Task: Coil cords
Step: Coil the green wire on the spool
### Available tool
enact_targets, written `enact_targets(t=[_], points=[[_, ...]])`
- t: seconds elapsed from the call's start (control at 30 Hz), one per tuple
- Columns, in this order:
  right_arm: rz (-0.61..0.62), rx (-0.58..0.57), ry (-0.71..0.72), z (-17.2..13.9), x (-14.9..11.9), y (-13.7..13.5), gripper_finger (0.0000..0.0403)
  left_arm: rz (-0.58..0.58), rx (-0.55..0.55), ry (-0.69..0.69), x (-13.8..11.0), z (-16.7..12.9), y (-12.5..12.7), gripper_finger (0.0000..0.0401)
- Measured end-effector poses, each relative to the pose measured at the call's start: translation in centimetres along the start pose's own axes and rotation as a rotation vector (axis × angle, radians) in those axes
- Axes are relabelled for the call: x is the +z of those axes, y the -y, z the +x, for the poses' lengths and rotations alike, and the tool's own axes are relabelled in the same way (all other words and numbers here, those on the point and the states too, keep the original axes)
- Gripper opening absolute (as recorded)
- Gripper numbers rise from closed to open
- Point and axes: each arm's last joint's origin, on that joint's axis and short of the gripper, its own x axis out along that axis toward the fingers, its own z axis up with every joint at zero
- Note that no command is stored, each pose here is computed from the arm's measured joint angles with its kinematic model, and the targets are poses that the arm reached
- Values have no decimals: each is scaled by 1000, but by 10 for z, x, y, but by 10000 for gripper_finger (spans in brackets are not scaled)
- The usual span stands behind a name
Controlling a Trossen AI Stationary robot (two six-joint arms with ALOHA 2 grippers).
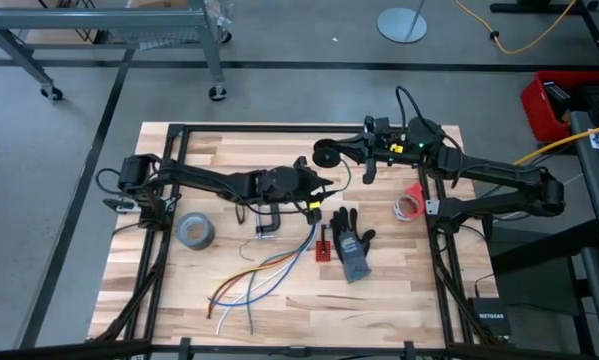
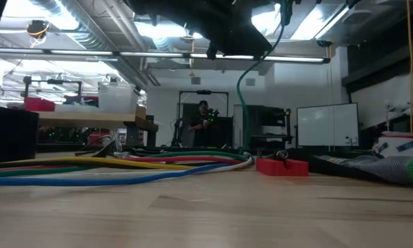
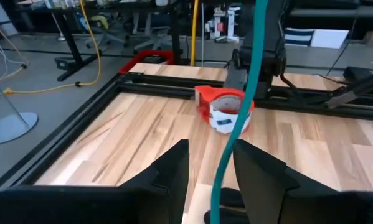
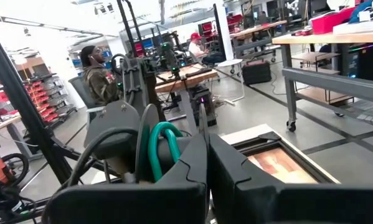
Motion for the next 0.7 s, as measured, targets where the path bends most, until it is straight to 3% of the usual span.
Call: enact_targets(t=[0.43,0.7], points=[[0,0,1,0,0,0,2,23,0,5,-6,7,2,111],[12,13,-2,0,0,0,2,29,1,-33,-9,6,1,13]])
